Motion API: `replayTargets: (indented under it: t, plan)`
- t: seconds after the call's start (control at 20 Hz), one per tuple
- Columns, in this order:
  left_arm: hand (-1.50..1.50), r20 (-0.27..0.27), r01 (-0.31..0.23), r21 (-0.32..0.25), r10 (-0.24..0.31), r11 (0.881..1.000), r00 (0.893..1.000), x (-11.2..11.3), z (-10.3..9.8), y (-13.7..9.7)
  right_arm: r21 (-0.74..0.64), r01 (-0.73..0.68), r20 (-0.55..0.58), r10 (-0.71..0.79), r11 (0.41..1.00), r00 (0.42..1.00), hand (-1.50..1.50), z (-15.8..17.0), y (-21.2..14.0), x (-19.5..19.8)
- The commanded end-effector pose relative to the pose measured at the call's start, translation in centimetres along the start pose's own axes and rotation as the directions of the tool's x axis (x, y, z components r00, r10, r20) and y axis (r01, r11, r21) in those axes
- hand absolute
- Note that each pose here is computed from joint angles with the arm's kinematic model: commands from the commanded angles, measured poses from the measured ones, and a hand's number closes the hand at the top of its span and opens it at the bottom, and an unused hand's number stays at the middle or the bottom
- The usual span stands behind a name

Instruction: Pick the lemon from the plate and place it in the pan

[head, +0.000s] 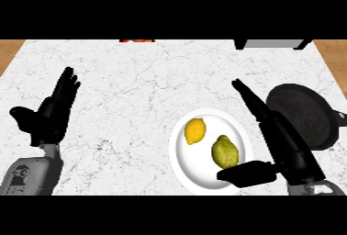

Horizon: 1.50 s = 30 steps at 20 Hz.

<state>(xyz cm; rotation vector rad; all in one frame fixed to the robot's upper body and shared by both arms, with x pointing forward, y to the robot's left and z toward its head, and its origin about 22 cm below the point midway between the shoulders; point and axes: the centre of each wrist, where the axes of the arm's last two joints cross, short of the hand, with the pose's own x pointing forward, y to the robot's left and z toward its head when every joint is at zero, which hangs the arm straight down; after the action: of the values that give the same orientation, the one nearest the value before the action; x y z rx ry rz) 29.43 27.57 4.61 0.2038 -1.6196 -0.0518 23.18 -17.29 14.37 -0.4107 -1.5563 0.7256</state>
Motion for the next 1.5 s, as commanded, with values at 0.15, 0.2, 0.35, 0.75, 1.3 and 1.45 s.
replayTargets:
  t: [0.15, 0.2, 0.35, 0.75, 1.3, 1.45]
  plan:
    - [0.0, 0.009, -0.006, 0.008, 0.006, 1.0, 1.0, -0.6, 0.5, -0.7, -0.002, -0.054, -0.118, 0.053, 0.999, 0.992, -1.5, -0.6, 0.0, -1.9]
    - [0.0, 0.002, -0.006, -0.004, 0.006, 1.0, 1.0, -0.2, 0.0, -0.9, 0.007, -0.047, -0.128, 0.047, 0.999, 0.991, -1.5, -2.6, 2.4, -0.6]
    - [0.0, -0.013, -0.016, 0.007, 0.017, 1.0, 1.0, 1.5, -1.5, 0.7, 0.066, -0.053, -0.135, 0.062, 0.996, 0.989, -1.5, -2.6, 1.8, -2.3]
    - [0.0, 0.005, -0.006, -0.004, 0.006, 1.0, 1.0, -1.0, 0.1, -0.3, 0.171, -0.047, -0.106, 0.065, 0.984, 0.992, -1.5, -4.2, 4.6, -5.4]
    - [0.0, -0.009, -0.004, 0.007, 0.004, 1.0, 1.0, 1.3, -1.6, 0.3, 0.236, -0.194, -0.166, 0.236, 0.952, 0.957, -1.5, -6.2, 5.5, -2.9]
    - [0.0, -0.012, 0.011, 0.007, -0.011, 1.0, 1.0, -1.5, 0.0, -0.5, 0.272, -0.243, -0.184, 0.298, 0.931, 0.937, -1.5, -6.0, 7.3, -3.5]
